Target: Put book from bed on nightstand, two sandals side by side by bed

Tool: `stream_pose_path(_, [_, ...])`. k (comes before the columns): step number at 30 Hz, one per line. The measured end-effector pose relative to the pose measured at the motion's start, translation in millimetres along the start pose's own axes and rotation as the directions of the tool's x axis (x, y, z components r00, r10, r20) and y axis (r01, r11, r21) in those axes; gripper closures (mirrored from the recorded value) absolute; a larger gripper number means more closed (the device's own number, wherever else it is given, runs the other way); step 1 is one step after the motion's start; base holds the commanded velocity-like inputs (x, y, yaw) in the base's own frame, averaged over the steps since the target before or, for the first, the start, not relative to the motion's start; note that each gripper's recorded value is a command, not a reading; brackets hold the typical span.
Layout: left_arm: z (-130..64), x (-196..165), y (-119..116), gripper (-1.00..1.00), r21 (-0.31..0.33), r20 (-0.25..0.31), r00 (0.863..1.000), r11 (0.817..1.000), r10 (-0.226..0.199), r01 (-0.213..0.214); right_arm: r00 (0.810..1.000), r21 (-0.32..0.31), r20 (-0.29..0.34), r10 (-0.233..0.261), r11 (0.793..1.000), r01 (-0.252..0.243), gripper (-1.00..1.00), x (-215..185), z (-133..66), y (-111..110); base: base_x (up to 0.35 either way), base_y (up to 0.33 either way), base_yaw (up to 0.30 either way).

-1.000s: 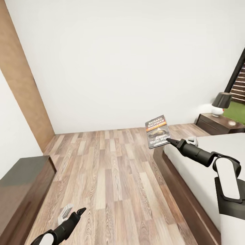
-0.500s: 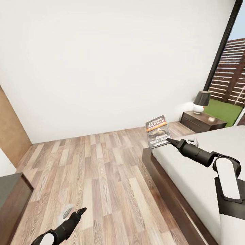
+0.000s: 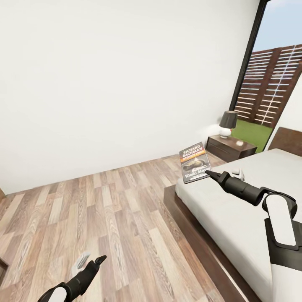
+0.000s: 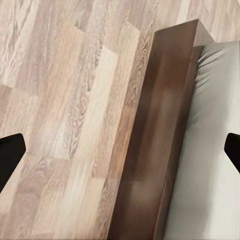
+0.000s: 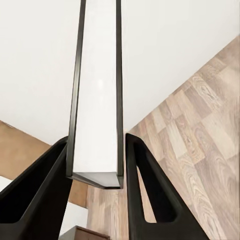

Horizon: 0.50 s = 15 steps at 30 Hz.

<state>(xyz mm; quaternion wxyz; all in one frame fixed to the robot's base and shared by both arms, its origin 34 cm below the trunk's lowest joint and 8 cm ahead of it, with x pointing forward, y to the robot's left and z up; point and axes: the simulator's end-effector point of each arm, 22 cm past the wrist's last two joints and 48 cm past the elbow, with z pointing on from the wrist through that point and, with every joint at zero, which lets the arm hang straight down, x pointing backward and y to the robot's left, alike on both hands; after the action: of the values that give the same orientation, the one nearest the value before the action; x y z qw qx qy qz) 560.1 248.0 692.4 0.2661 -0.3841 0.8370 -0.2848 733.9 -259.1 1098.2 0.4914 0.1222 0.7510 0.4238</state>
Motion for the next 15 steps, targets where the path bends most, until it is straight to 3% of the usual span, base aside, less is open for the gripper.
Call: stream_pose_path(15, [-0.1, -0.8, 0.9, -1.0, -0.002, 0.0, 1.0, 1.0, 0.001, -0.001, 1.0, 0.0, 0.001, -0.002, 1.0, 0.002, 1.0, -0.9, -0.6, 0.1, 0.268, 0.209, -0.268])
